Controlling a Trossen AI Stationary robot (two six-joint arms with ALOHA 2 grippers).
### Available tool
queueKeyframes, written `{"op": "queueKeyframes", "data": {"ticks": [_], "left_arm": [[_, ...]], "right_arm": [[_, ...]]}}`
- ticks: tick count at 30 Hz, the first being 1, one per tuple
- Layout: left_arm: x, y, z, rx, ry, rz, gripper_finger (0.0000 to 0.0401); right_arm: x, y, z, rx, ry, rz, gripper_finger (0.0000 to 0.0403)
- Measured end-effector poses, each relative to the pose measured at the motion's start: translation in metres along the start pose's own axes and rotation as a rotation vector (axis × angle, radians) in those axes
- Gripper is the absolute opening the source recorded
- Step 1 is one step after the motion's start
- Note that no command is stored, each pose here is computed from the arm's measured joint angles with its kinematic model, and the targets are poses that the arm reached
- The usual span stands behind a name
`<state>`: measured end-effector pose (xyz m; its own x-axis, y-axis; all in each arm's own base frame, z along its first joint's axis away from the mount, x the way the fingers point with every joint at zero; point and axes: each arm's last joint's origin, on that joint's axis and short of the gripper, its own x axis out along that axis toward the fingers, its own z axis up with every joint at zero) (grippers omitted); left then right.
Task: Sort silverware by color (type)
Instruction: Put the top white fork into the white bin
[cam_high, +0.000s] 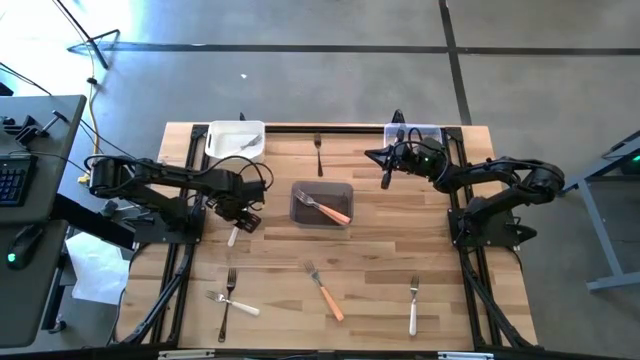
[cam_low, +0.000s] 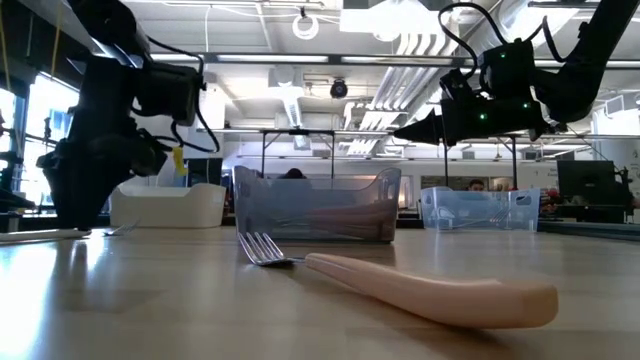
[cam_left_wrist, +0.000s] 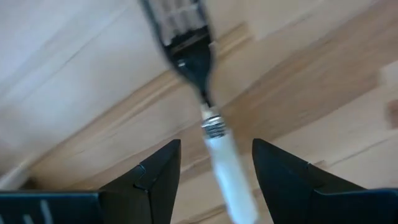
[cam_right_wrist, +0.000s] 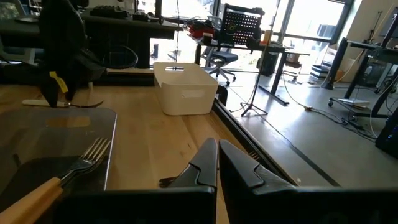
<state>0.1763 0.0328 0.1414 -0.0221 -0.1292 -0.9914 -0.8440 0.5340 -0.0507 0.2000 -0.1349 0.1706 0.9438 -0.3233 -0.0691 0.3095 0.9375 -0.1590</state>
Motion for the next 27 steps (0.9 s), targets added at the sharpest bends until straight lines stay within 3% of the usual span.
{"op": "queueKeyframes", "data": {"ticks": [6,10,18,27], "left_arm": [[0.0,-0.002,0.002,-0.037,-0.019,-0.026,0.0188],[0.0,-0.001,0.002,-0.058,-0.051,0.013,0.0177],[0.013,0.004,-0.005,-0.063,-0.052,0.029,0.0107],[-0.005,0.002,0.01,0.093,-0.099,0.045,0.0021]], "right_arm": [[0.0,0.0,0.0,0.001,0.0,0.0,0.0],[0.0,0.0,0.0,0.001,0.0,0.0,0.0],[0.0,0.0,0.0,0.001,0.0,0.0,0.0],[0.0,0.0,0.0,0.0,0.0,0.0,0.0]]}}
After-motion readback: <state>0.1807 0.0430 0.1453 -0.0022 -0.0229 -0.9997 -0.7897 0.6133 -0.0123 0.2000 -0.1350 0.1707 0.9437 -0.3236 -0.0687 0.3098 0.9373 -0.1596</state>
